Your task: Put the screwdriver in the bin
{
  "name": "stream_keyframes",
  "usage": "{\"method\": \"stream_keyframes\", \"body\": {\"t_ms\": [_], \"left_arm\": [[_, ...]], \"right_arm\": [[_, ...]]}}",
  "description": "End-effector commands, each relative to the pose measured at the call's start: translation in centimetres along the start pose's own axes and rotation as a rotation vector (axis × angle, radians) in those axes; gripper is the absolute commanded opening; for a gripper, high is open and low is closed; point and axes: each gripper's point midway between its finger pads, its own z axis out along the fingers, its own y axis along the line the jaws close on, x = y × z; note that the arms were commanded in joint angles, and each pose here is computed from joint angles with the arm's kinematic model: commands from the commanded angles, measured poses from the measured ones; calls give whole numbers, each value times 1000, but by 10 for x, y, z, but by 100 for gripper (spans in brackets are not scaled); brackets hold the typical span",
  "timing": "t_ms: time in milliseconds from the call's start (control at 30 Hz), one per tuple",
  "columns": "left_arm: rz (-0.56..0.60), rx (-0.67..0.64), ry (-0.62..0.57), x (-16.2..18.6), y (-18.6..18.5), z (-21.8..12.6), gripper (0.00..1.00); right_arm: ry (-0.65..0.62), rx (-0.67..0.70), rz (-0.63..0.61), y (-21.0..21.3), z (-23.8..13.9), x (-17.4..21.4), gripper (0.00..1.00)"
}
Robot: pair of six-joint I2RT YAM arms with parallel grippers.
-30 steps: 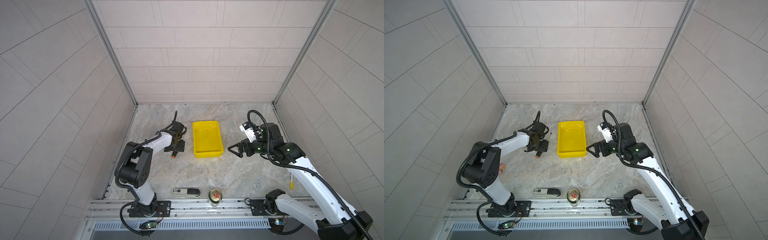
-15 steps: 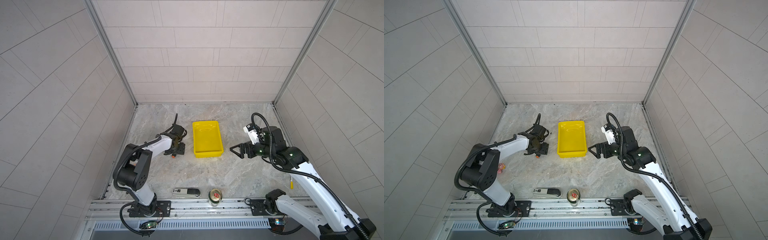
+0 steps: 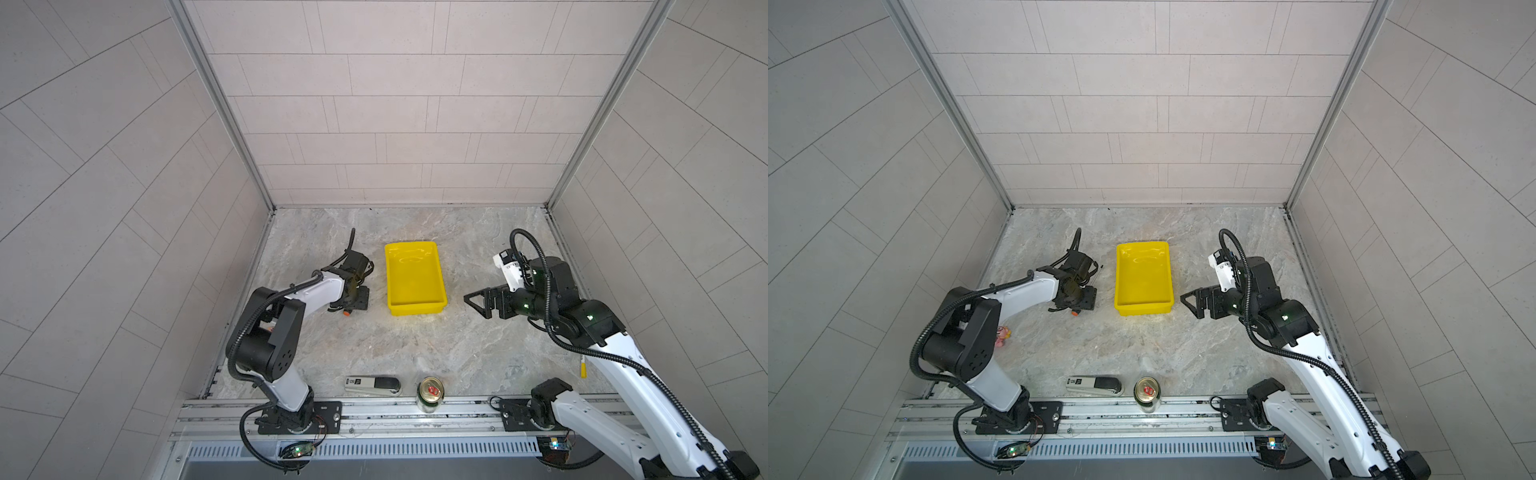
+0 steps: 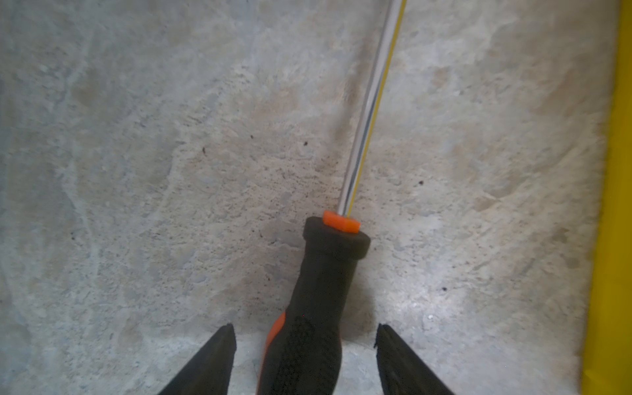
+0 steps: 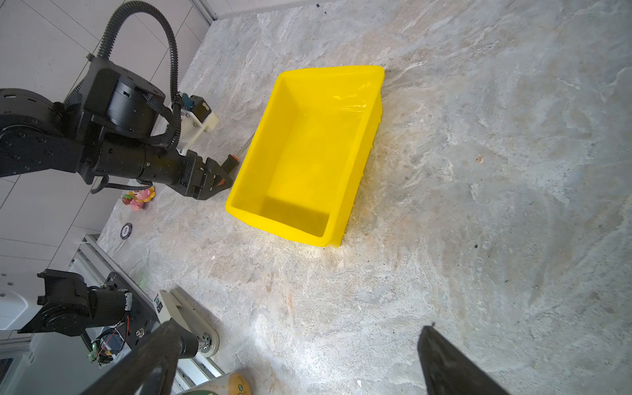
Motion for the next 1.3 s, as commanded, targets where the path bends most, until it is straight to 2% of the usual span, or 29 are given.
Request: {"method": "stream_keyframes", "body": {"t_ms": [0, 433, 667, 767, 833, 933, 1000, 1267], "left_arm": [[-13, 2, 10, 6, -1, 0, 69], [-3, 13, 33, 1, -7, 0, 56], [0, 24, 34, -4, -11, -8, 44], [-1, 29, 34, -5, -13, -10, 33], [6, 36, 41, -5, -15, -12, 30], [14, 33, 49, -3, -16, -10, 29], [13, 27, 71, 1, -16, -6, 36], [27, 12, 127, 11, -18, 5, 42]], "right_arm": [[11, 32, 9, -6, -4, 7, 100], [-11, 83, -8, -12, -15, 9, 100], [-5, 112, -32, -15, -21, 9, 100], [2, 119, -27, -17, -21, 11, 100], [4, 111, -23, -16, -21, 13, 100], [7, 131, -26, -20, -21, 17, 100], [13, 137, -21, -22, -21, 20, 100], [4, 162, -27, -25, -31, 27, 100]]}}
